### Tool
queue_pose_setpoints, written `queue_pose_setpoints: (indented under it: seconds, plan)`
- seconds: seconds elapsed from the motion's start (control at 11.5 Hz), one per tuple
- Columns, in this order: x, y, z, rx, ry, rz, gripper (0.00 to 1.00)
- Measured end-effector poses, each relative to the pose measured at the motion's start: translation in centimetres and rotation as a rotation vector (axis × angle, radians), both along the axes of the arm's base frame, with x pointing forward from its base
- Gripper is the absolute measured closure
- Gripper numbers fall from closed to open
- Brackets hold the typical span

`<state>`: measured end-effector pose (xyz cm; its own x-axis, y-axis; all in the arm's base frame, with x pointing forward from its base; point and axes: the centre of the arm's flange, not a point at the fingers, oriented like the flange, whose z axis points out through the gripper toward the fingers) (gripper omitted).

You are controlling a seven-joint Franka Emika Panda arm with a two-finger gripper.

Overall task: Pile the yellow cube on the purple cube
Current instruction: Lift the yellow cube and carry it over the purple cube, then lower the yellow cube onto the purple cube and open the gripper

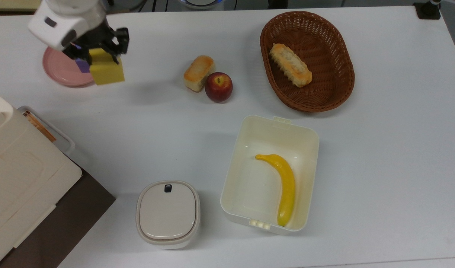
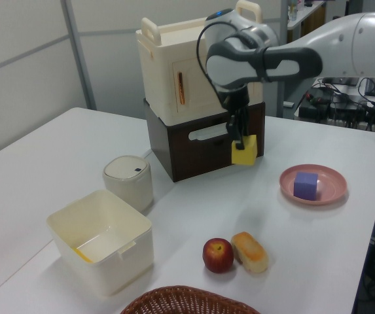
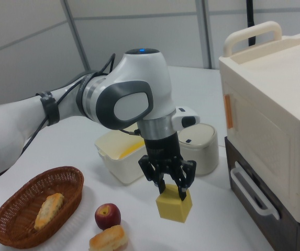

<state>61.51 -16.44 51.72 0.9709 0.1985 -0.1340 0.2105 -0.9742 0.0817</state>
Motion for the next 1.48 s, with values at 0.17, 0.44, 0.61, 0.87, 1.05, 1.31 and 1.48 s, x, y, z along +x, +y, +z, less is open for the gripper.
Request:
queue_pose_setpoints:
  seconds: [0.17, 0.44, 0.61, 0.87, 1.05, 1.31, 1.48]
  plan:
    - [-1.7, -2.2, 2.0, -0.001, -0.004, 0.01, 0.48]
    - [-6.4, -6.0, 4.3, 0.023, -0.008, 0.062, 0.48]
    - [-9.4, -7.5, 4.5, 0.043, -0.003, 0.071, 0.48]
    - [-11.6, -7.6, 1.6, 0.069, 0.02, 0.069, 0.48]
    - [-11.9, -7.9, -1.1, 0.087, 0.06, 0.061, 0.48]
    - [-12.2, -10.8, -5.0, 0.118, 0.124, 0.079, 0.48]
    - [-12.3, -12.6, -7.1, 0.106, 0.16, 0.094, 0.48]
